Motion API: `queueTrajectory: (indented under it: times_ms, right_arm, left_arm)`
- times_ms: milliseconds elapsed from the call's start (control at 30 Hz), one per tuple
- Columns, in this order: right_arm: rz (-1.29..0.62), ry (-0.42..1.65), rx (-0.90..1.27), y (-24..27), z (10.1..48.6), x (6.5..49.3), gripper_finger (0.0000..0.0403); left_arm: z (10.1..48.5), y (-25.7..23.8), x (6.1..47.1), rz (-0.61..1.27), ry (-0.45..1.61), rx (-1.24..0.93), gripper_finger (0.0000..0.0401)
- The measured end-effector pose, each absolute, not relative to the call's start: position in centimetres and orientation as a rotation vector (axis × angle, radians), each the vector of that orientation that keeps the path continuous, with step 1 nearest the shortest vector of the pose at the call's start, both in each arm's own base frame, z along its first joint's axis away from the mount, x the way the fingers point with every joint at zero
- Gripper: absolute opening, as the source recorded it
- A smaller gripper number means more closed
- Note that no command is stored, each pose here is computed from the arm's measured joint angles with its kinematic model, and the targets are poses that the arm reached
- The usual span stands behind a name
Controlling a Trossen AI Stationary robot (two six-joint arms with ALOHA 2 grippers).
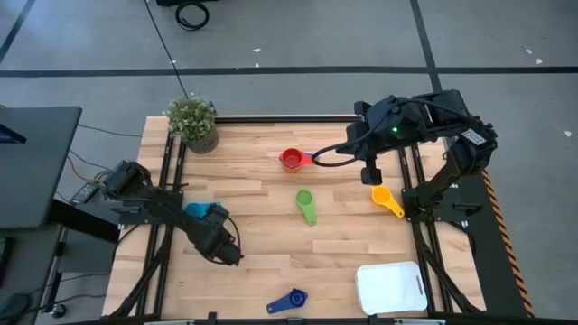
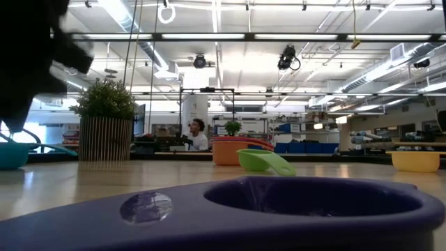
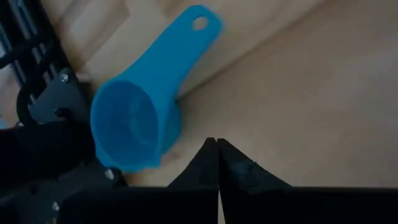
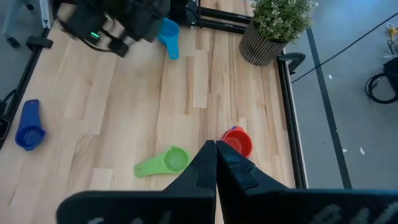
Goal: Nest measuring cups in basket
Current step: Stack the light blue measuring cup on top of the red measuring cup
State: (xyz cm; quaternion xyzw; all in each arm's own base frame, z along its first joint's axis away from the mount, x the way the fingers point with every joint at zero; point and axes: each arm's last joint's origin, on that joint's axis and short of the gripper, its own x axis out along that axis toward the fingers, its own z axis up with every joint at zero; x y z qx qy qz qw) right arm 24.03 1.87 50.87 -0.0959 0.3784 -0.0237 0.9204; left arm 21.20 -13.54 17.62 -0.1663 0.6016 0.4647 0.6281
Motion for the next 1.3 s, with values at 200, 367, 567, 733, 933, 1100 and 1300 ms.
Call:
queueTrajectory:
  times_ms: [200,367,567,733,933,1100,1300]
  right_arm:
    - [-0.069,0.779,-0.19,1.4,50.8,24.2,0.0021]
    - [-0.085,0.777,-0.183,1.0,50.9,24.3,0.0022]
    - [-0.094,0.756,-0.178,0.8,51.0,24.4,0.0022]
    - [-0.093,0.758,-0.178,0.8,51.0,24.4,0.0023]
    - [-0.093,0.759,-0.178,0.8,51.0,24.4,0.0023]
    - [-0.092,0.762,-0.178,0.8,51.0,24.4,0.0023]
    - [-0.092,0.762,-0.178,0.8,51.0,24.4,0.0023]
  left_arm:
    - [22.9,-15.9,21.2,1.021,1.344,-0.448,0.0003]
    - [25.8,-16.2,21.0,1.057,1.386,-0.503,0.0032]
    - [26.0,-16.3,20.8,1.017,1.48,-0.53,0.0082]
    - [25.8,-16.3,20.6,1.046,1.479,-0.549,0.0111]
    - [22.8,-15.3,19.2,1.237,1.467,-0.516,0.0116]
    - [20.6,-14.4,18.8,1.264,1.483,-0.485,0.0116]
    - [18.4,-13.1,18.4,1.263,1.51,-0.444,0.0117]
